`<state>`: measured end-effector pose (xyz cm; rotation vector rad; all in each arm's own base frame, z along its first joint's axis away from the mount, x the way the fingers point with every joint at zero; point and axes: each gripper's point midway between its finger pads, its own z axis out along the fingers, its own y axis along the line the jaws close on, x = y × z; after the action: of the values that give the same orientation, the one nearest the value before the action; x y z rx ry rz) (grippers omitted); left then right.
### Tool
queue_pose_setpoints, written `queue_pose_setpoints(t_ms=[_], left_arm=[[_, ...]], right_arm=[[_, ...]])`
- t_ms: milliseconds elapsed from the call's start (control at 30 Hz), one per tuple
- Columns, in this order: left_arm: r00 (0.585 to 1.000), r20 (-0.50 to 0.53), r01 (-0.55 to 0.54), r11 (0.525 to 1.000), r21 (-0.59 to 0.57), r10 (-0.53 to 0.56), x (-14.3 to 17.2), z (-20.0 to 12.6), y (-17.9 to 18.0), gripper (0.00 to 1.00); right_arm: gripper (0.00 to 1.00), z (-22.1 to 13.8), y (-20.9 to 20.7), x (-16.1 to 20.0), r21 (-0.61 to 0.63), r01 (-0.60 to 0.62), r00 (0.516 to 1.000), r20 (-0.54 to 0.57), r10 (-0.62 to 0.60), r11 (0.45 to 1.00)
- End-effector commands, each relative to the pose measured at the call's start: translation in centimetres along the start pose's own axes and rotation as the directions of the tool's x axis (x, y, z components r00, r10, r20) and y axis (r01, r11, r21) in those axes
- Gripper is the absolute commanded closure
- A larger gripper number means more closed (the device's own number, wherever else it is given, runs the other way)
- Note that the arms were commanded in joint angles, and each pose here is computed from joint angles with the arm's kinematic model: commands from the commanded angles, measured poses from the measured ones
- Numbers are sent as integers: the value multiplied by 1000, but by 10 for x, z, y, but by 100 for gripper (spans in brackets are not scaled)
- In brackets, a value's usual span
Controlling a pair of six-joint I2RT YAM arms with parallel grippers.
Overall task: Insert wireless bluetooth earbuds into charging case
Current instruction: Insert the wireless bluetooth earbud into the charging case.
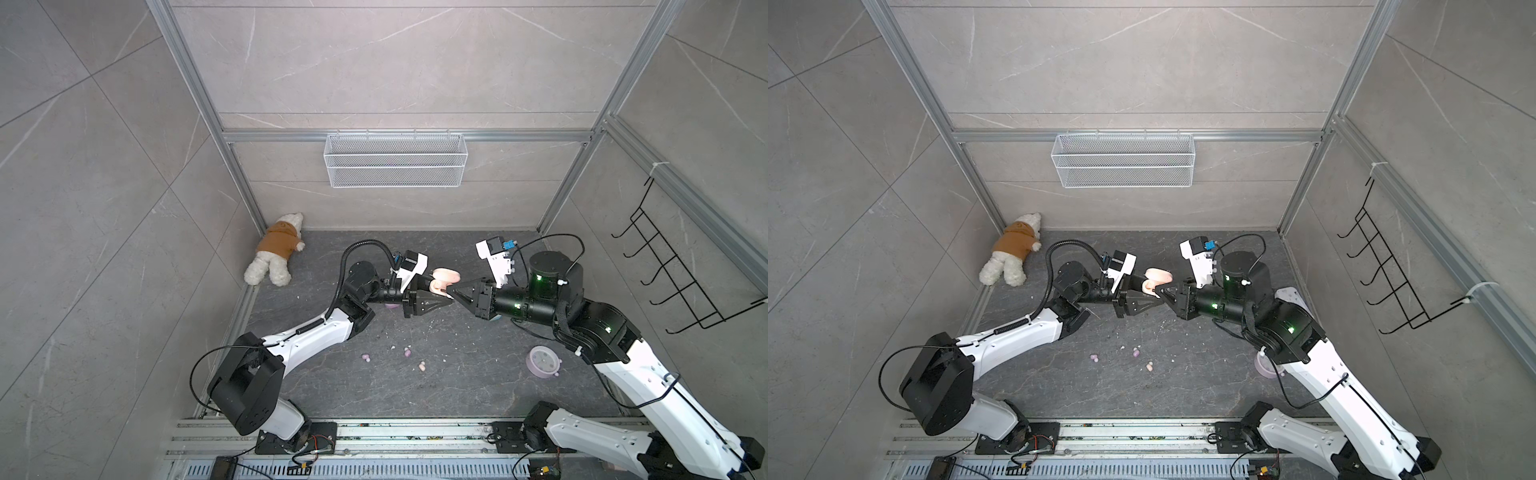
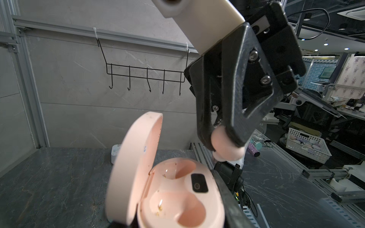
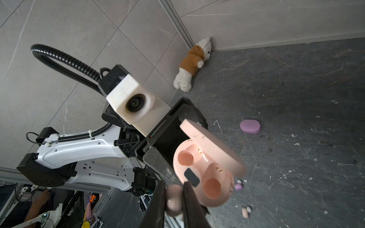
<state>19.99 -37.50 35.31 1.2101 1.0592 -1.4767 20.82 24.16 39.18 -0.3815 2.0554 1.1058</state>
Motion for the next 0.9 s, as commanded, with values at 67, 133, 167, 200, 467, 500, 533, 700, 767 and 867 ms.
queue_pose_setpoints(t_ms=[67,133,167,200,467,500,533,700,767,867], left_arm=[[994,35,-108,993,52,106,-27,-3,-26,76],[994,36,-109,993,52,107,-28,-3,-27,76],[993,37,-114,992,54,112,-29,-3,-28,76],[993,39,-117,992,55,115,-30,-3,-28,76],[992,30,-124,991,60,122,-29,-2,-30,76],[992,28,-125,990,59,123,-28,-2,-30,76],[992,26,-125,990,62,124,-28,-1,-31,76],[990,30,-139,989,59,137,-32,-2,-35,76],[989,32,-144,988,59,143,-33,-3,-36,76],[988,33,-150,987,57,148,-35,-3,-36,76]], right_arm=[[83,-2,0,-8,4,32,999,31,-32,999],[83,-2,-2,-6,15,29,999,28,-29,999],[83,-2,-3,-6,17,28,999,29,-28,999],[83,-2,-3,-6,16,26,999,31,-27,1000],[83,0,-1,-11,8,23,999,45,-24,1000],[83,0,0,-11,6,24,999,45,-24,1000],[83,1,-1,-10,4,23,999,40,-23,1000],[83,5,-5,-6,12,16,1000,21,-16,1000],[83,5,-4,-6,12,16,1000,22,-16,1000],[83,4,-4,-7,13,16,1000,21,-16,1000]])
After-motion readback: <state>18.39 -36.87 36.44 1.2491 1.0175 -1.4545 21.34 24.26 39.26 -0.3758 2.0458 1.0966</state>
